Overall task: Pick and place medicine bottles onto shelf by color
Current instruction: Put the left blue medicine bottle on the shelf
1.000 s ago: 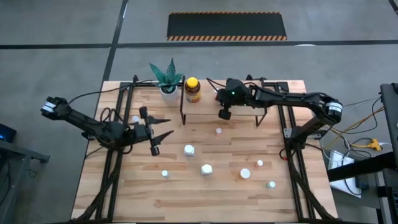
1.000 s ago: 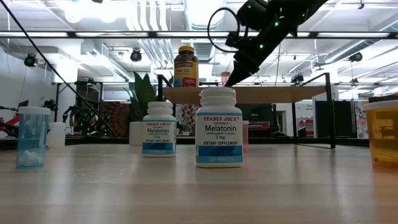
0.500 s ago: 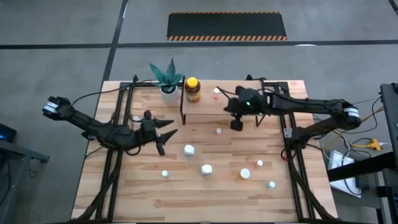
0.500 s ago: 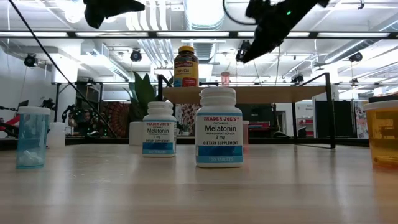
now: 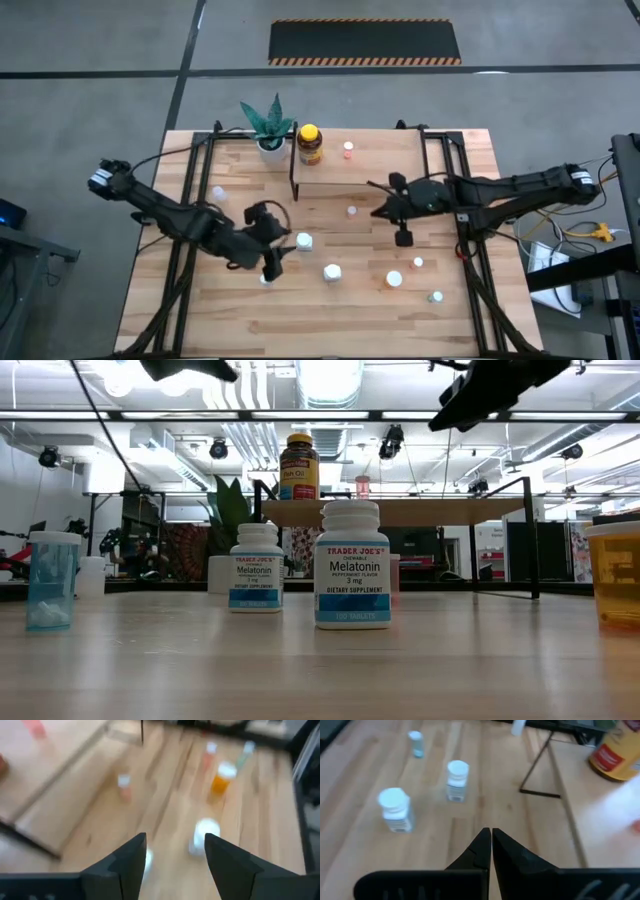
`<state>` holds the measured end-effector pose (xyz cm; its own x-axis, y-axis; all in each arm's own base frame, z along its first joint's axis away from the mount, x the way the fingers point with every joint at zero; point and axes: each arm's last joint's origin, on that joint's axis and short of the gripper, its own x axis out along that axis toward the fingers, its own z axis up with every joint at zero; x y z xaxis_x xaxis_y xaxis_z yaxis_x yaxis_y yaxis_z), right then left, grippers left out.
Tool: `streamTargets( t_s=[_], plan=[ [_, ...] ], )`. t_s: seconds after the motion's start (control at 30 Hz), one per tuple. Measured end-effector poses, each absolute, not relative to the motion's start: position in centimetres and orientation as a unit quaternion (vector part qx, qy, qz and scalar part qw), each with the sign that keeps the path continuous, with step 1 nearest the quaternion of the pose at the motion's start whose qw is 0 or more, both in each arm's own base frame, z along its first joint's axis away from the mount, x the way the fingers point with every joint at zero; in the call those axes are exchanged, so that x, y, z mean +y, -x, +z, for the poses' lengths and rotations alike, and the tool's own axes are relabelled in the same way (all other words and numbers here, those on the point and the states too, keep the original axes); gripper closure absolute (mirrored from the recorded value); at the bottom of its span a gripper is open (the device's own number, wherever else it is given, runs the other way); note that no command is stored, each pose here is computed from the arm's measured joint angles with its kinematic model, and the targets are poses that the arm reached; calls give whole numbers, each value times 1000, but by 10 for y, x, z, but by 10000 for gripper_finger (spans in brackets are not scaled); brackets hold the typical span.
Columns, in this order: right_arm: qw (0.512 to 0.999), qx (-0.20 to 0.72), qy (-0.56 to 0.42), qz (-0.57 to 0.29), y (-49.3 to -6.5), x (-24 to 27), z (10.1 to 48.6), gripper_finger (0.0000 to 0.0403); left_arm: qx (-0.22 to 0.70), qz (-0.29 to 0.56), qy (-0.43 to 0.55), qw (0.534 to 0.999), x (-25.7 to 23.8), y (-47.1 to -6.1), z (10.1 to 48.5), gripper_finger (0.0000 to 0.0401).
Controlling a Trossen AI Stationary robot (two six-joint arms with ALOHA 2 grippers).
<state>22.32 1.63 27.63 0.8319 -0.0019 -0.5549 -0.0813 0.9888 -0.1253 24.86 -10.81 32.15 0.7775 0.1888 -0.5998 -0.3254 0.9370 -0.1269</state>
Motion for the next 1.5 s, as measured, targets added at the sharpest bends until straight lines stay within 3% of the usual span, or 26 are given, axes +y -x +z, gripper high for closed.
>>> streamTargets(
  t_s=[0.2,0.37,0.6,0.87,1.23,1.5],
  plan=[
    [956,281,76,46,-220,29,269,394,462,146,119,867,-126,-255,315,161],
    [956,279,76,56,-223,34,263,394,582,114,60,803,-152,-244,289,129],
    [958,273,70,58,-224,36,254,394,615,159,65,769,-187,-214,254,127],
    [960,264,69,57,-225,36,252,394,546,185,89,812,-204,-197,219,129],
    [963,253,72,58,-226,36,254,394,469,205,103,853,-193,-191,167,176],
    [963,252,73,58,-226,36,254,394,417,195,127,878,-192,-194,154,185]
  ],
)
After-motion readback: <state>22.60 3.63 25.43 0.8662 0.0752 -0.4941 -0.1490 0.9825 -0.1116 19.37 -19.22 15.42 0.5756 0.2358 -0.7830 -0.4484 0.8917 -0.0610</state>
